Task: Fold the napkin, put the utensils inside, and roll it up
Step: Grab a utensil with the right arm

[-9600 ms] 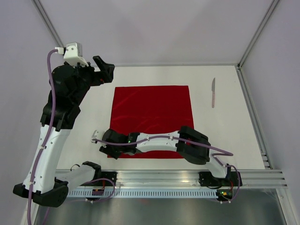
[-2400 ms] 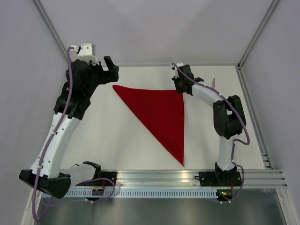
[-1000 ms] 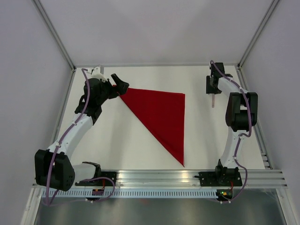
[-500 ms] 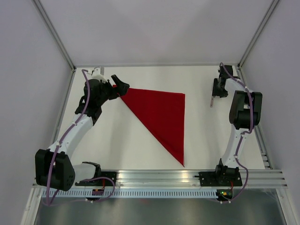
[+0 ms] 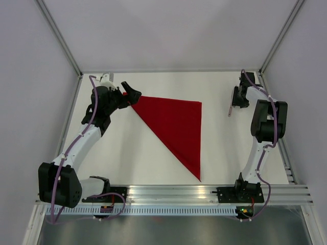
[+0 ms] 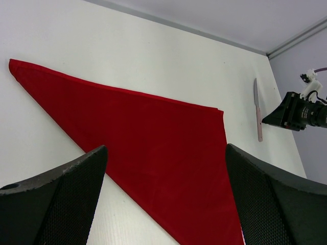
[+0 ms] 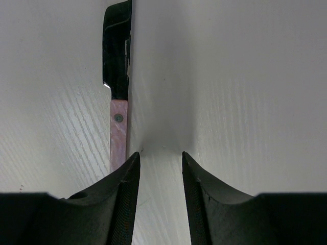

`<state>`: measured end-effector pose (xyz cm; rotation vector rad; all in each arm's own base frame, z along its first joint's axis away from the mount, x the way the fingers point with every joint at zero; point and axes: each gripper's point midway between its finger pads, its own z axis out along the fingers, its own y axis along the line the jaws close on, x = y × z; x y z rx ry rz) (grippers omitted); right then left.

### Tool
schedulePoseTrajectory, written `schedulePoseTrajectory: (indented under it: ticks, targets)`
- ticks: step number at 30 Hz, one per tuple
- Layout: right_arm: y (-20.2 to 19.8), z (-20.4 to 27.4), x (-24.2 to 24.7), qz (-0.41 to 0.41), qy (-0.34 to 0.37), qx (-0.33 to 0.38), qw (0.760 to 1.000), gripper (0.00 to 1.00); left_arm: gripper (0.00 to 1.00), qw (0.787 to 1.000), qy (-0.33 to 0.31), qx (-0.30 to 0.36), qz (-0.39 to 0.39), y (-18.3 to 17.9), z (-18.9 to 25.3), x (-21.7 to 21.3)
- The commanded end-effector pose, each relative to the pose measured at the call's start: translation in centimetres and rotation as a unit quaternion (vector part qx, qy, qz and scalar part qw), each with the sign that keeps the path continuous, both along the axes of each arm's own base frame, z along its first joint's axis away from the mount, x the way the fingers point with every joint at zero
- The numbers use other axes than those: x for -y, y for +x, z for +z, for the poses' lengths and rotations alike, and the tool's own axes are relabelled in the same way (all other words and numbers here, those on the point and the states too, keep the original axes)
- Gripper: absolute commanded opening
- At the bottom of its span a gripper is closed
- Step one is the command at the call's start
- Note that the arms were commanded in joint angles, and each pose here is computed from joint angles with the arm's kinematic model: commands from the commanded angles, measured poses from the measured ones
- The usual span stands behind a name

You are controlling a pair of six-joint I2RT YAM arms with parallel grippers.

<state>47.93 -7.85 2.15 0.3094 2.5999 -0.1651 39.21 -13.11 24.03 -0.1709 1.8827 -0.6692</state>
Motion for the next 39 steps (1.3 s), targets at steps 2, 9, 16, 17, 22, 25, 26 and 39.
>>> schedulePoseTrajectory:
  ticks: [2, 9, 16, 17, 22, 25, 26, 39]
  targets:
    - [0.0, 4.1, -0.1, -0.024, 0.011, 0.039, 0.999, 0.44, 1.00, 0.999, -0.026, 0.026, -0.007, 0.1, 2.6, 0.4]
    - [0.0, 4.2, -1.1, -0.021, 0.037, 0.037, 0.998, 0.45, 1.00, 0.999, -0.028, 0.027, -0.011, -0.1, 2.8, 0.6]
    - [0.6, 2.6, -1.8, -0.016, 0.037, 0.023, 0.999, 0.45, 1.00, 0.999, -0.023, 0.026, -0.007, -0.1, 2.7, 0.3]
    - [0.8, 2.7, -1.9, -0.017, 0.036, 0.025, 0.999, 0.46, 1.00, 0.999, -0.022, 0.025, -0.008, -0.1, 2.7, 0.3]
    - [1.1, 2.1, -1.9, -0.015, 0.038, 0.020, 0.999, 0.47, 1.00, 0.999, -0.020, 0.025, -0.006, 0.0, 2.6, 0.3]
    - [1.1, 1.7, -2.1, -0.013, 0.042, 0.017, 0.999, 0.47, 1.00, 1.000, -0.019, 0.023, -0.006, 0.1, 2.6, 0.2]
    - [1.1, 1.5, -2.1, -0.014, 0.042, 0.015, 0.999, 0.48, 1.00, 1.000, -0.019, 0.023, -0.006, 0.1, 2.5, 0.3]
    - [1.1, -0.6, -1.7, -0.012, 0.028, -0.001, 1.000, 0.46, 1.00, 1.000, -0.017, 0.018, -0.006, 0.3, 2.2, 0.3]
